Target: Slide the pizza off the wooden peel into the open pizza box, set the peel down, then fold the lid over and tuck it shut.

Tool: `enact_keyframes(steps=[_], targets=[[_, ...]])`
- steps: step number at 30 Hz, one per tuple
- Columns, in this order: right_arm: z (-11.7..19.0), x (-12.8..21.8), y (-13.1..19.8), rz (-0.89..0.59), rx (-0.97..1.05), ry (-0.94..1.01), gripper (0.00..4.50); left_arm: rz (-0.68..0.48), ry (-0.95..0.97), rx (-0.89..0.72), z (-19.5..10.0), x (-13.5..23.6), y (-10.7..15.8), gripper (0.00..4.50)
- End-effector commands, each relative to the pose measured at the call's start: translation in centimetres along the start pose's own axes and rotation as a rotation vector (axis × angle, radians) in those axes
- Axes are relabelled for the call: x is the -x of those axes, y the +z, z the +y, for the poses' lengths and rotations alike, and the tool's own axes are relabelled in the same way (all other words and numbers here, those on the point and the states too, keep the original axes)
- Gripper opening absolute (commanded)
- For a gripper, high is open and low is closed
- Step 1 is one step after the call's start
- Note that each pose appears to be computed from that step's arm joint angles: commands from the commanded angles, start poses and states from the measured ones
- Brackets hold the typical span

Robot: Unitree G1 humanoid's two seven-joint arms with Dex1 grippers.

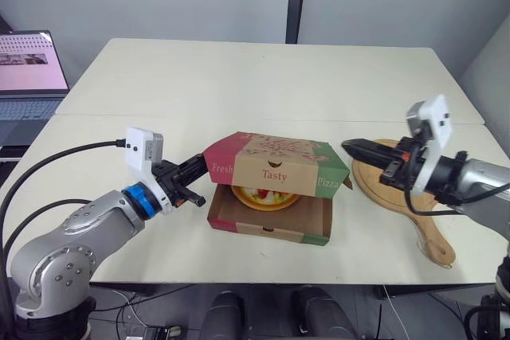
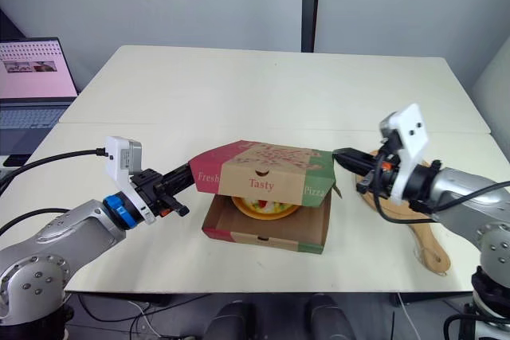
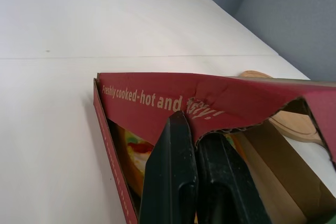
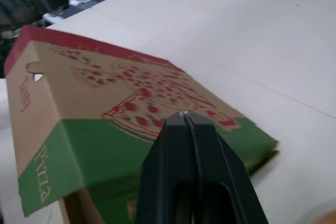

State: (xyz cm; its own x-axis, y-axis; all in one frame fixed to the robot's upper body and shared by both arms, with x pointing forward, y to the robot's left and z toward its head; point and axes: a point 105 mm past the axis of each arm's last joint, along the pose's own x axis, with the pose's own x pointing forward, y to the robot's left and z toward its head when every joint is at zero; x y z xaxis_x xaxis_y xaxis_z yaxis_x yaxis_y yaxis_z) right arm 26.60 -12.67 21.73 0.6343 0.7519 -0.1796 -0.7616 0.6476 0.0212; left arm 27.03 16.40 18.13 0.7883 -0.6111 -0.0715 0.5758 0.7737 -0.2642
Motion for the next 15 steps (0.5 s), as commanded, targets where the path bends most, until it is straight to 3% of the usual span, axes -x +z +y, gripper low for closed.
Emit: enact_keyframes(steps=[1, 4, 8, 11, 13, 15], targets=[[0.6, -0.5, 0.2, -0.009, 0.021, 0.042, 0.01, 0.013, 0.001, 0.015, 0.5, 1.0, -0.1, 0.19], [1.0, -0.9, -0.4, 0.011, 0.021, 0.069, 0.00, 0.059, -0.053, 0.026, 0.4, 2.2, -0.6, 0.86], [1.3, -1.2, -0.9, 0.023, 0.020, 0.089, 0.00, 0.252, -0.107, 0.059, 2.8, 5.5, -1.0, 2.15], [1.4, -1.3, -1.1, 0.027, 0.023, 0.091, 0.00, 0.203, -0.104, -0.018, 4.6, 6.1, 2.9, 3.07], [1.5, -1.4, -1.3, 0.027, 0.022, 0.091, 0.00, 0.104, -0.147, -0.031, 4.7, 5.4, 6.3, 3.07], [1.7, -1.5, -1.5, 0.035, 0.027, 0.097, 0.00, 0.076, -0.218, -0.053, 3.8, 4.3, 8.0, 2.73]])
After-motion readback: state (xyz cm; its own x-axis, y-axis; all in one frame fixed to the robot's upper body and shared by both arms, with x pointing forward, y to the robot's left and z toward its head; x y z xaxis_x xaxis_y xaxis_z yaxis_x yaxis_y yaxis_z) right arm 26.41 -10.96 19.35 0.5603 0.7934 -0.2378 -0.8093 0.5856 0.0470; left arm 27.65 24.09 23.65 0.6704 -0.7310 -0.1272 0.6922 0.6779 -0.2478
